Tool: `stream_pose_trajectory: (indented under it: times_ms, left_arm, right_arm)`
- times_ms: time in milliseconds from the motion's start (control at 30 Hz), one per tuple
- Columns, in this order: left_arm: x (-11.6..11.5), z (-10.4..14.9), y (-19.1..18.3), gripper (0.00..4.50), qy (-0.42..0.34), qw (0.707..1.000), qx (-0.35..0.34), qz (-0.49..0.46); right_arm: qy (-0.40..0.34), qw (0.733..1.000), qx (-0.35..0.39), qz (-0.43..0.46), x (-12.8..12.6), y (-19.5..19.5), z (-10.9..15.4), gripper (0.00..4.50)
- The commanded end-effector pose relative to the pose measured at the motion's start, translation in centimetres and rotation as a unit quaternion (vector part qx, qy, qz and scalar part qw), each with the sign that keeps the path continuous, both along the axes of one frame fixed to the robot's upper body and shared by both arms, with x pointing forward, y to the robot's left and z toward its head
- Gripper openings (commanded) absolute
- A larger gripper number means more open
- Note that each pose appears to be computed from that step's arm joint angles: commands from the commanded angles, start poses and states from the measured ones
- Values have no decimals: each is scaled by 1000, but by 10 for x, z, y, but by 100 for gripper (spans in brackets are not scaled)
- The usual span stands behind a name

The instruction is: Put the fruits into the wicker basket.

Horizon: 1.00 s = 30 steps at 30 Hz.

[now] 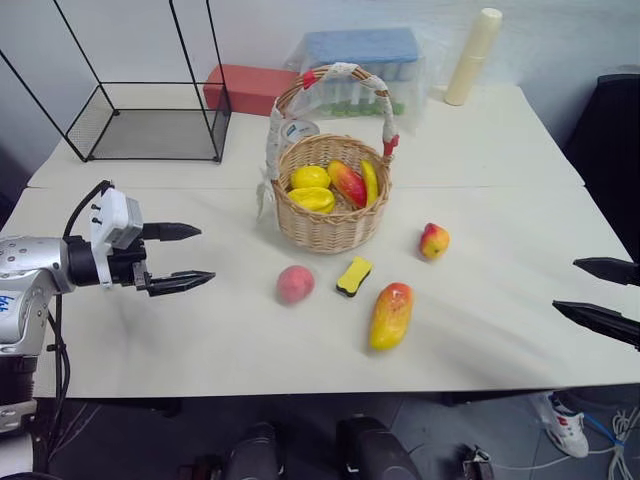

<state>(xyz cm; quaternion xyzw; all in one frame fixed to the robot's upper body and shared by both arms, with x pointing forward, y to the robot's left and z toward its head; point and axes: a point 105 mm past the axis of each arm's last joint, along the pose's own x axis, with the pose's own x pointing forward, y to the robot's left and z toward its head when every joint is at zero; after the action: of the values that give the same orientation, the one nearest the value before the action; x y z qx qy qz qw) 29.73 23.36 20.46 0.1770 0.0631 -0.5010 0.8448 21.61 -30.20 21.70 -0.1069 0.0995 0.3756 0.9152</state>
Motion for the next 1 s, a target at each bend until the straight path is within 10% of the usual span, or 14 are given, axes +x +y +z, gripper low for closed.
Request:
stream_pose_trajectory:
  times_ms: [33, 667, 1000]
  left_arm:
    - [-2, 10, -1, 450, -23, 1000, -2, -9]
    - [-2, 18, -17, 450, -20, 999, -31, -26]
    - [-19, 11, -59, 450, -8, 993, 9, -121]
  right_arm:
    - [-15, 1000, -25, 7, 0, 4, 11, 450]
    - [-7, 999, -45, 24, 13, 22, 18, 450]
    - [-83, 963, -106, 234, 50, 128, 38, 414]
